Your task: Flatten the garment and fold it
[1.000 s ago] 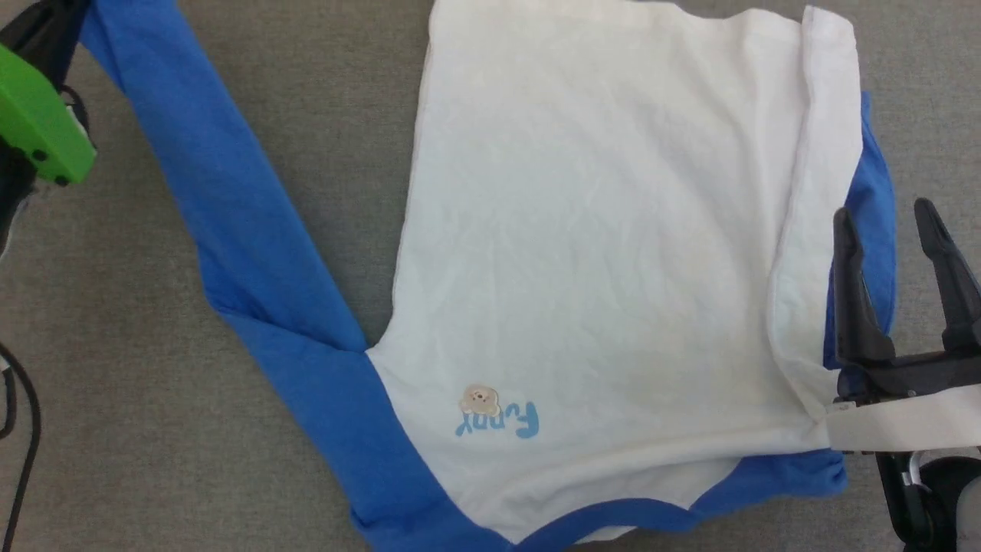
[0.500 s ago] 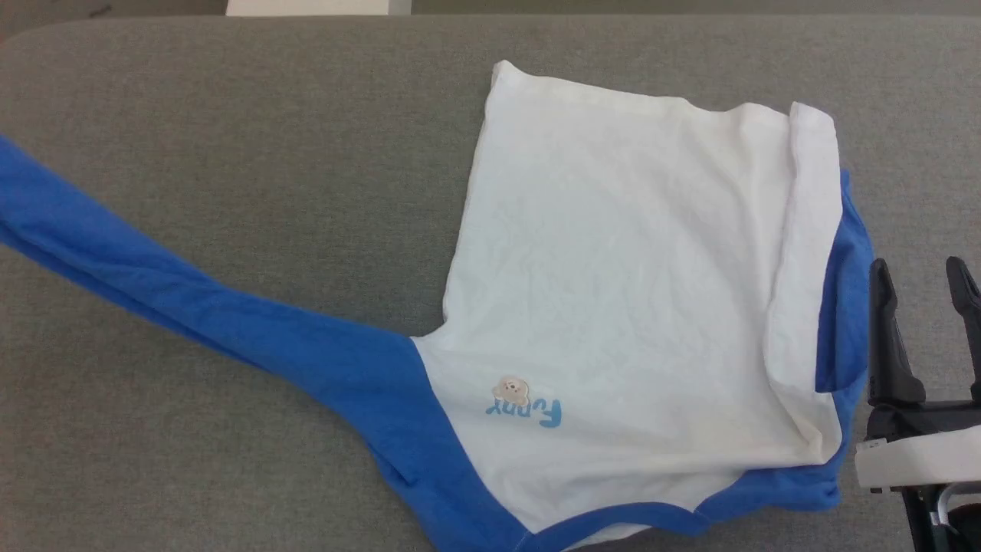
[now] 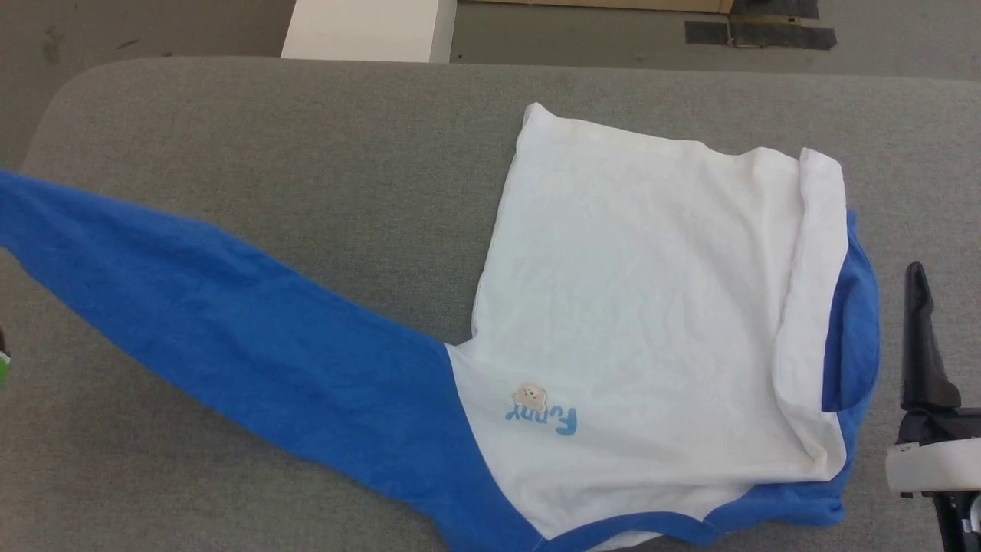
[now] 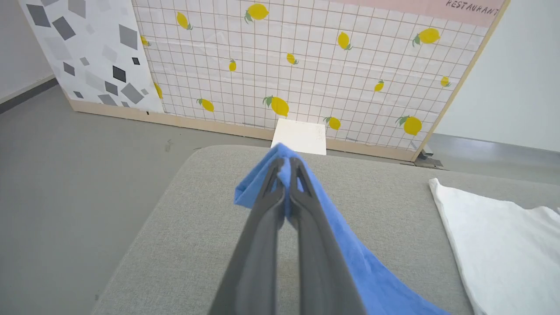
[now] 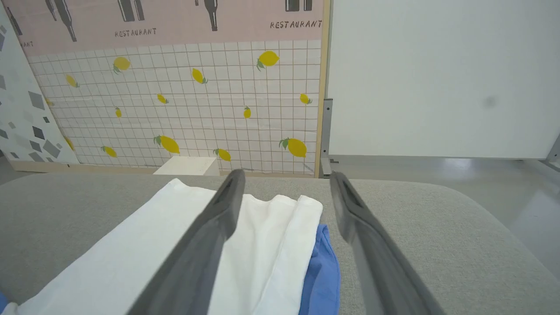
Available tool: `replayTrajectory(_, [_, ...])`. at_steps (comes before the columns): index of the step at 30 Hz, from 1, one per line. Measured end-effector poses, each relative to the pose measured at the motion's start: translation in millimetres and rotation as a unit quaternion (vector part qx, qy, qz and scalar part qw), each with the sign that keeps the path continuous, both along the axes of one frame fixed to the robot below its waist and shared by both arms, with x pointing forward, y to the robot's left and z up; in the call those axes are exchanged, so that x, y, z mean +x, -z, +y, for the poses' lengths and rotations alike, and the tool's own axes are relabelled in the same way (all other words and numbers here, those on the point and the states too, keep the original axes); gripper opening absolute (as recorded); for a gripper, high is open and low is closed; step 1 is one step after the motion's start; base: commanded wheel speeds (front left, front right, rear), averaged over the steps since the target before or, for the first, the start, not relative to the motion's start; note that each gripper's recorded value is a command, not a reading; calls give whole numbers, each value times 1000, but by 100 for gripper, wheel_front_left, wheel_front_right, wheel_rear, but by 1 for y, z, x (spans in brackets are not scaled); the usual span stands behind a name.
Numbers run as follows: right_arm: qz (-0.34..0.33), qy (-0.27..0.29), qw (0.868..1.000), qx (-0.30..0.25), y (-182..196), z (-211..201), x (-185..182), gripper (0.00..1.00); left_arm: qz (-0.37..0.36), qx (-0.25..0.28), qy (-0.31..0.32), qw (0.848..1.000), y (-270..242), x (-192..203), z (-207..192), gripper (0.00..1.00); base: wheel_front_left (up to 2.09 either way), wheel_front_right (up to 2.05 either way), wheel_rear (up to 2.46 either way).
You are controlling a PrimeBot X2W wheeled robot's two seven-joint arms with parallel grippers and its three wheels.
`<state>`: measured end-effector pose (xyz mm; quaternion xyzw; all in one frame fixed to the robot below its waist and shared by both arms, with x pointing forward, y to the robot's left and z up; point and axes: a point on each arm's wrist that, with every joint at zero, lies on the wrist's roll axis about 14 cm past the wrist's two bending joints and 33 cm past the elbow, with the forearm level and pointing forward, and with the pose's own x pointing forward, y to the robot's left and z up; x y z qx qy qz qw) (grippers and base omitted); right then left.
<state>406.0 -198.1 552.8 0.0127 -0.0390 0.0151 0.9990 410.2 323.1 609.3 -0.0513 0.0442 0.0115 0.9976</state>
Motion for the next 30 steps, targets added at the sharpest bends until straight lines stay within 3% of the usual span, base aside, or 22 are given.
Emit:
replayTrajectory(6, [-19,36,999,-13,-18,-24,-9,100,-44,-59,93,993,-37,4,-64,0,0,0,0])
replayTrajectory(14, [-38,97,994,-32,-36,-64,-29,100,-66,-113,248,960,-79,-2,-171,0,0,0,0])
replayTrajectory(19, [-44,120,991,-34,-41,-78,-39,100,-52,-144,345,926,-87,-16,-243,0,0,0,0])
replayTrajectory(25, [-39,132,990,-34,-39,-86,-42,100,-12,-180,463,868,-79,-42,-332,0,0,0,0])
replayTrajectory(30, [-36,154,987,-38,-38,-100,-45,100,36,-207,513,832,-52,-55,-386,0,0,0,0])
